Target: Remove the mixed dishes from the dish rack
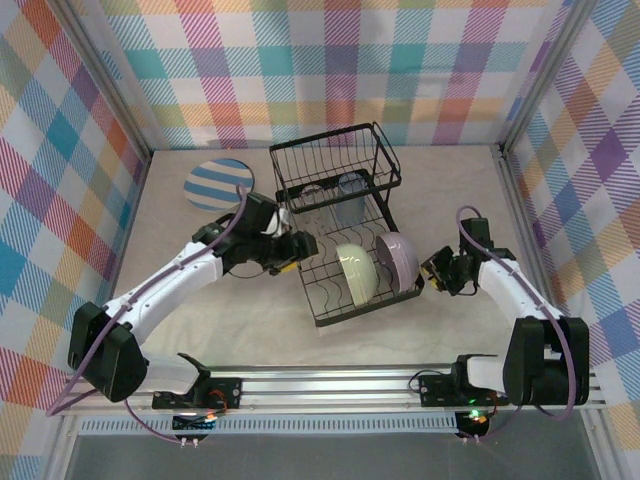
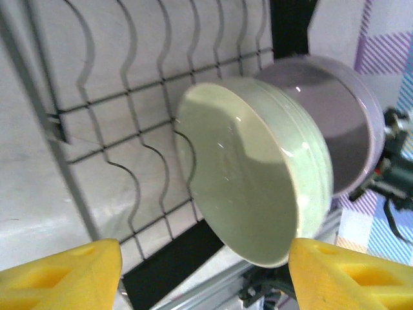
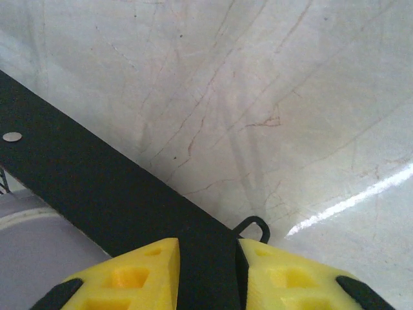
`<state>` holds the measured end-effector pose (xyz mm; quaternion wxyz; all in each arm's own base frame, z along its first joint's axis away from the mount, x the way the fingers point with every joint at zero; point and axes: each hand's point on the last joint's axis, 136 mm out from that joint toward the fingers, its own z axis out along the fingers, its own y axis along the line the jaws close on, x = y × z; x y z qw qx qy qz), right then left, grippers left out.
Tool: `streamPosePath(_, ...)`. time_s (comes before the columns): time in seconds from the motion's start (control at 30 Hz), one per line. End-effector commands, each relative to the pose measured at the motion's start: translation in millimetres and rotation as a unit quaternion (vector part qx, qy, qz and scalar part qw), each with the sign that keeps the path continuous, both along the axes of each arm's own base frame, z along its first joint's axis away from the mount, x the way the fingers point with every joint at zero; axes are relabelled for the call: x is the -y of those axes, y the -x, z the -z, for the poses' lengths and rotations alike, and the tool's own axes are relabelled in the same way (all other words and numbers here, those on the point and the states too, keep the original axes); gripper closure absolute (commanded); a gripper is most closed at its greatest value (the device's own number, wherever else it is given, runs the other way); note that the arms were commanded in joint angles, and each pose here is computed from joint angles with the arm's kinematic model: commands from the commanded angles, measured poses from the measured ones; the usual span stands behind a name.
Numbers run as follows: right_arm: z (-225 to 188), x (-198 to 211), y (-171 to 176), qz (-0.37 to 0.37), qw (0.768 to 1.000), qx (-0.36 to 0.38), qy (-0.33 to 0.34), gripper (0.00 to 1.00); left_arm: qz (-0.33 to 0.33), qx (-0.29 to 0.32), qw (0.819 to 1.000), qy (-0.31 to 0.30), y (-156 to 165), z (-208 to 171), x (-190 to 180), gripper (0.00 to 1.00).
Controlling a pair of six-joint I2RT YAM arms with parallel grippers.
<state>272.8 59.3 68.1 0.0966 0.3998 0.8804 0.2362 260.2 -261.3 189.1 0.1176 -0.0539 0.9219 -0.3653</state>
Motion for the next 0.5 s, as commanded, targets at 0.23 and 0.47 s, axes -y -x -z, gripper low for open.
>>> streamPosePath(0.23, 14, -17, -2, -0.065, 0.997, -0.018, -0.038, 0.69, 0.058, 0.02, 0.995, 0.076, 3, 2, 75, 0.34)
streamPosePath(0.47, 15, -25, -6, -0.081, 0.995, -0.017, -0.061, 0.69, 0.059, 0.007, 0.993, 0.102, -5, 15, 101, 0.37)
